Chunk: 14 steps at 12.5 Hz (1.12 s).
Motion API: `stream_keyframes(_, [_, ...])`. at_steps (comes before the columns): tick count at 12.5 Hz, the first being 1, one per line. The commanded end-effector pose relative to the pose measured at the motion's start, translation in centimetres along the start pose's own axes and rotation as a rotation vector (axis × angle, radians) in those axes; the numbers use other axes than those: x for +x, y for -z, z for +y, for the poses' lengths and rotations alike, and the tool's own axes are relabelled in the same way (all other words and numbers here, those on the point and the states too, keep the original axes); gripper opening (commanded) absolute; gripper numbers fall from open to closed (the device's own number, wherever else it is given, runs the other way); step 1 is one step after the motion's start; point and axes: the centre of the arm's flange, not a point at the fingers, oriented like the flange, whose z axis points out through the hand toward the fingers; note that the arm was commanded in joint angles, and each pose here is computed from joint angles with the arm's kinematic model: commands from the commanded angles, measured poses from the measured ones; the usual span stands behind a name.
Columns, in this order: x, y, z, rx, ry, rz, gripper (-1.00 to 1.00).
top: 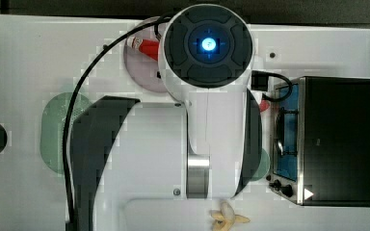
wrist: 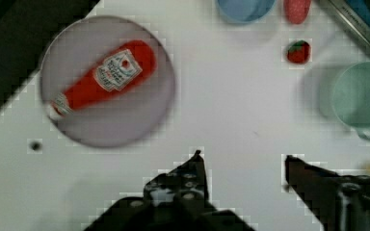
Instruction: Drag strainer left to right.
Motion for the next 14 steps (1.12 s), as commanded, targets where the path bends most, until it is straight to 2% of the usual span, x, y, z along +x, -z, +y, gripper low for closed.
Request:
stream_keyframes(1, [-8.6, 6.0, 10.7, -0.025, -0.036, 0.005, 0.59])
stream_keyframes(3, [-9.3, 6.0, 9.8, -0.021, -0.016, 0.013, 0.99])
stream_keyframes(6, [-13.5, 5.0, 4.9, -0.003, 0.095, 0.02, 1.0])
stream_keyframes(9, [-18.8, 1.3, -1.4, -0.03, 0.14, 0.043, 1.0])
stream_keyframes(12, [-24.4, -4.6, -7.0, -0.059, -0.006, 0.033, 1.0])
stream_keyframes(14, [-27.6, -9.3, -10.1, -0.066, -0.147, 0.005, 1.0])
